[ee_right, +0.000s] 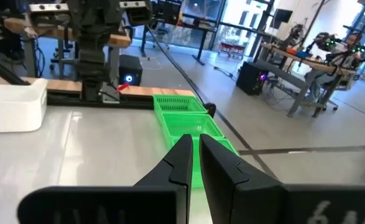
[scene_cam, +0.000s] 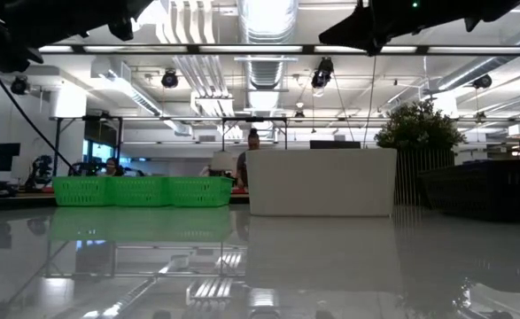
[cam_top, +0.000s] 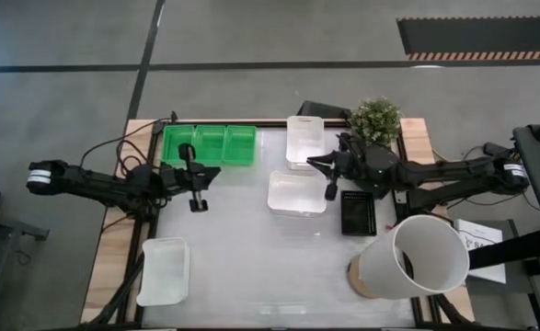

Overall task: Stack baskets by color
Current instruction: Stack the middle right white bin on top of the top white bin

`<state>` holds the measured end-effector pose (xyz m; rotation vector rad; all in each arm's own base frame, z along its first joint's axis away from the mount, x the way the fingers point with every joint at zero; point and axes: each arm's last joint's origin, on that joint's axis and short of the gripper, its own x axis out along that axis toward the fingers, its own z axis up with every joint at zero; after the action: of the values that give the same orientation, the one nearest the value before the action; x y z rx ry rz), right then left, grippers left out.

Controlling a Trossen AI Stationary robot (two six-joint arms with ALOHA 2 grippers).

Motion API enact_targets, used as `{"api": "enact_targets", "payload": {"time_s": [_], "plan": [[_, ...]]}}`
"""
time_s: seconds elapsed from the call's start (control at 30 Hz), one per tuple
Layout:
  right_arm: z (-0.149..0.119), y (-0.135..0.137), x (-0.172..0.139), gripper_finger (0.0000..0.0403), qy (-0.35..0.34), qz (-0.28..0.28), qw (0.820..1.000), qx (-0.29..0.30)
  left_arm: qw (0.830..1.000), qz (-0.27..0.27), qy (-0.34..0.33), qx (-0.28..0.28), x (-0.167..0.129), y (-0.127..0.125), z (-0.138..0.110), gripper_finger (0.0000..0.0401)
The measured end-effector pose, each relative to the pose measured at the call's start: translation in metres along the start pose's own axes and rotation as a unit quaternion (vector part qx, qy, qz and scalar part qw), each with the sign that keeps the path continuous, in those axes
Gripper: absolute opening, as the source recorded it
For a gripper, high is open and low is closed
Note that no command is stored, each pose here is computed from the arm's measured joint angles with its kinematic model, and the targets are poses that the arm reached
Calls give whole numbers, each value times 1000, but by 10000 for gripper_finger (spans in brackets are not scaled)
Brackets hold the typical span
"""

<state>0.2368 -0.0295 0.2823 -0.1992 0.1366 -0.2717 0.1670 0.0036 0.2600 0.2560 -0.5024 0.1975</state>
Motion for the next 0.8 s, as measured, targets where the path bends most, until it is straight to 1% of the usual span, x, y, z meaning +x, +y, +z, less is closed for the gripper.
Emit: {"api": "enact_targets", "payload": {"time_s": [0.1,0.3,0.43,0.63,0.8], "plan": [[0,-3,7,22,5,18,1000,10,1000,4,3,0,0,0,-1,0],[-3,-7,25,22,19,43,999,10,1000,6,2,0,0,0,0,0],[-6,-11,38,22,32,35,999,1,1000,9,-6,-1,0,1,2,0],[-20,-14,56,22,68,29,997,1,1000,14,-23,-5,0,2,5,0],[-12,-15,60,22,67,29,997,12,999,12,-20,-26,1,1,3,0]]}}
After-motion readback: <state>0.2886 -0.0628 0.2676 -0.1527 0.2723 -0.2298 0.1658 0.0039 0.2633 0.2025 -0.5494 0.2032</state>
